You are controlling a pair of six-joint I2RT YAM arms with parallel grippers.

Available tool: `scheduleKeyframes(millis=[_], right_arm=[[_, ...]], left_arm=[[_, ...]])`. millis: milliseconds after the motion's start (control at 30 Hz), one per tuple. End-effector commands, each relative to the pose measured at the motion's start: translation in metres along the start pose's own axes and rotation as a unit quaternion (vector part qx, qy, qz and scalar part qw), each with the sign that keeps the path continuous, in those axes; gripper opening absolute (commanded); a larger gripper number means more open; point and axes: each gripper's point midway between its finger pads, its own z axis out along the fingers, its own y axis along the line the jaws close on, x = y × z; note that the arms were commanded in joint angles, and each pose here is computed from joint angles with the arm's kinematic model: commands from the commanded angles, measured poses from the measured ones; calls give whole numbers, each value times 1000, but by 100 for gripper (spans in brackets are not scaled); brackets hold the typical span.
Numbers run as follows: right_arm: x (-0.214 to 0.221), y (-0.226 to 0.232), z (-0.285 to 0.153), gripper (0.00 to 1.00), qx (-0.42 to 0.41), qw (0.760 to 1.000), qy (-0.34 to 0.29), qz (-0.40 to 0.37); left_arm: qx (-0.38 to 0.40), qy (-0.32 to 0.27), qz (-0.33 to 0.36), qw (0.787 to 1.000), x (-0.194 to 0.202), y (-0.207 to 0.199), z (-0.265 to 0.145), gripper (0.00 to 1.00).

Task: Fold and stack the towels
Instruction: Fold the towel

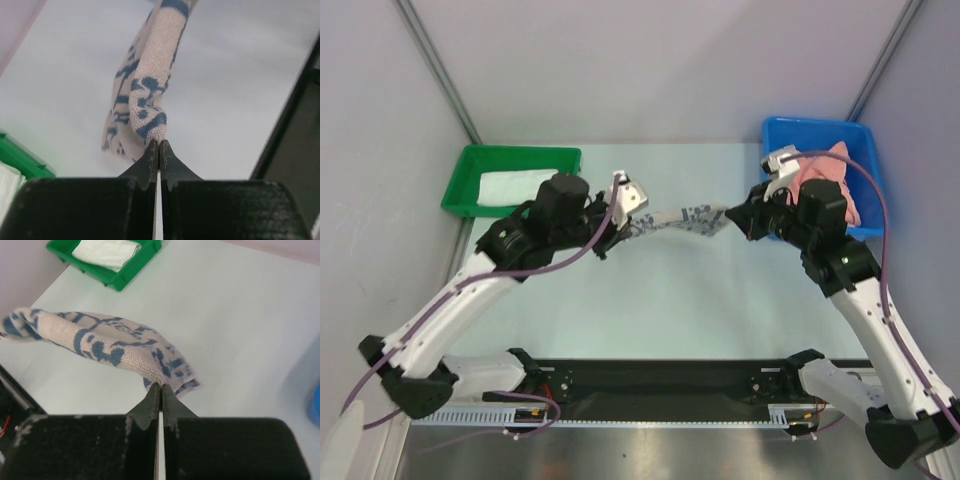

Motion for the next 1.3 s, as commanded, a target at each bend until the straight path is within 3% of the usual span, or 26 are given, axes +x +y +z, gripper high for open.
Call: scheduleKeyframes(millis=[0,167,333,533,567,600,667,700,733,767,867,900,933,967,1000,1100,1133,1267], right_arm=[[26,14,-28,0,11,1000,25,9],[29,30,-38,0,-1,1000,11,26],[42,22,-5,0,2,999,15,37],[100,-11,75,0,23,998,54,36],[95,-21,87,0,26,999,32,35],[113,-31,107,0,31,997,53,43],[110,-47,128,0,27,998,40,50],[136,-57,147,0,28,995,75,61],[122,-63,161,0,24,996,64,51],[128,-72,172,0,27,995,76,53],[132,-97,212,1,37,993,102,52],[133,-110,218,1,50,992,107,54],[136,-120,234,4,55,990,115,55],[136,-128,239,6,61,990,119,53],[140,-141,243,10,76,988,124,56],[145,-160,253,34,89,983,147,64],[149,-162,251,47,95,980,159,68],[130,-151,235,56,95,980,153,83]], left_arm=[[24,-16,21,999,-2,-21,-25,0],[30,30,0,999,22,-28,-30,0],[18,53,9,998,37,-13,0,0],[26,112,-35,993,84,34,76,0],[26,131,-49,990,98,46,94,0],[29,135,-50,989,104,54,108,0],[30,129,-64,989,102,77,126,0],[42,158,-78,983,126,84,149,1],[35,160,-89,983,130,99,155,0],[28,149,-87,985,120,115,165,0],[17,167,-96,981,141,148,196,0],[-11,153,-77,985,122,172,199,0],[-20,167,-81,983,137,185,211,14],[-41,147,-68,986,119,203,214,21],[-68,151,-60,984,121,220,218,23],[-116,155,-61,979,122,250,226,37],[-134,158,-64,976,121,257,225,42],[-176,141,-103,969,107,260,205,50]])
